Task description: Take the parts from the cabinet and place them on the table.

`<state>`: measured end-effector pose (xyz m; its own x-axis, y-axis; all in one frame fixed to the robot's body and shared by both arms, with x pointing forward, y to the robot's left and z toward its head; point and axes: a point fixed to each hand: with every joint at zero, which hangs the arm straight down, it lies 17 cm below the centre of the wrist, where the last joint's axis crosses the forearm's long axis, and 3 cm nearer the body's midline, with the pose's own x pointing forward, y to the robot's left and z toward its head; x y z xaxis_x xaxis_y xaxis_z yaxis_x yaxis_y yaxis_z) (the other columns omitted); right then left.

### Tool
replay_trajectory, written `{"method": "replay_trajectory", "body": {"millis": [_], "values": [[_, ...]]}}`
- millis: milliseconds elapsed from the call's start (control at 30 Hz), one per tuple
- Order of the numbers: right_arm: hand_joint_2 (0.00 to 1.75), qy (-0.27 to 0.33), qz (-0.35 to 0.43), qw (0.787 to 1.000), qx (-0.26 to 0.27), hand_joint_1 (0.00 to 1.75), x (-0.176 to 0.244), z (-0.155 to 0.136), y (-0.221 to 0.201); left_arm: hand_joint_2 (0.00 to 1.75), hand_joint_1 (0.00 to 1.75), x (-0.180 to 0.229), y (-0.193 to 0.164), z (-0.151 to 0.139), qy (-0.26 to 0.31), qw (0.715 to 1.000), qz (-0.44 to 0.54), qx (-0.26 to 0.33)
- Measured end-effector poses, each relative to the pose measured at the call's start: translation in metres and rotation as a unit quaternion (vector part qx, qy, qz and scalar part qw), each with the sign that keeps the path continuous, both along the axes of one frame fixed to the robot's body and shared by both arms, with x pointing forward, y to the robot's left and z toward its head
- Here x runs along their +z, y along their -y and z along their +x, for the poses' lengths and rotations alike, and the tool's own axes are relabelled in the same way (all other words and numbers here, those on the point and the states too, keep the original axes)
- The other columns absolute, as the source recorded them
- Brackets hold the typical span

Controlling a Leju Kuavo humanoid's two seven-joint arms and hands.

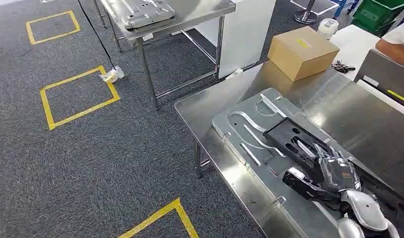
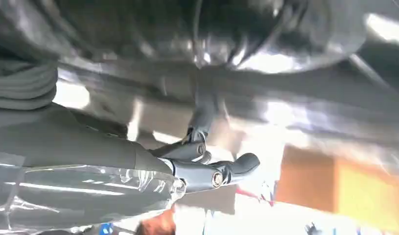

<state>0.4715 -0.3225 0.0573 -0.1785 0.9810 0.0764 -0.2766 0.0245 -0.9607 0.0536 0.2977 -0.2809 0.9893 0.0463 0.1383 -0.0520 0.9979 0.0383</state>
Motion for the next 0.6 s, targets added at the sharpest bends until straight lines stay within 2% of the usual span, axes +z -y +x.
{"method": "replay_trajectory", "body": {"millis": [233, 433, 600], "values": [[0.0, 0.117, 0.049, 0.99, 0.054, 0.0, 0.128, 0.03, -0.008, 0.0, 0.0, 0.001, 0.001, 0.002, 0.012, 1.0, -0.002, 0.007], [0.0, 0.254, 0.034, 0.964, 0.074, 0.0, 0.243, 0.042, -0.009, 0.0, 0.0, 0.001, 0.0, 0.004, 0.021, 1.0, 0.0, 0.002], [0.0, 0.297, 0.025, 0.951, 0.08, 0.0, 0.282, 0.041, -0.01, 0.0, 0.0, 0.001, 0.001, 0.005, 0.024, 1.0, 0.0, -0.005]]}}
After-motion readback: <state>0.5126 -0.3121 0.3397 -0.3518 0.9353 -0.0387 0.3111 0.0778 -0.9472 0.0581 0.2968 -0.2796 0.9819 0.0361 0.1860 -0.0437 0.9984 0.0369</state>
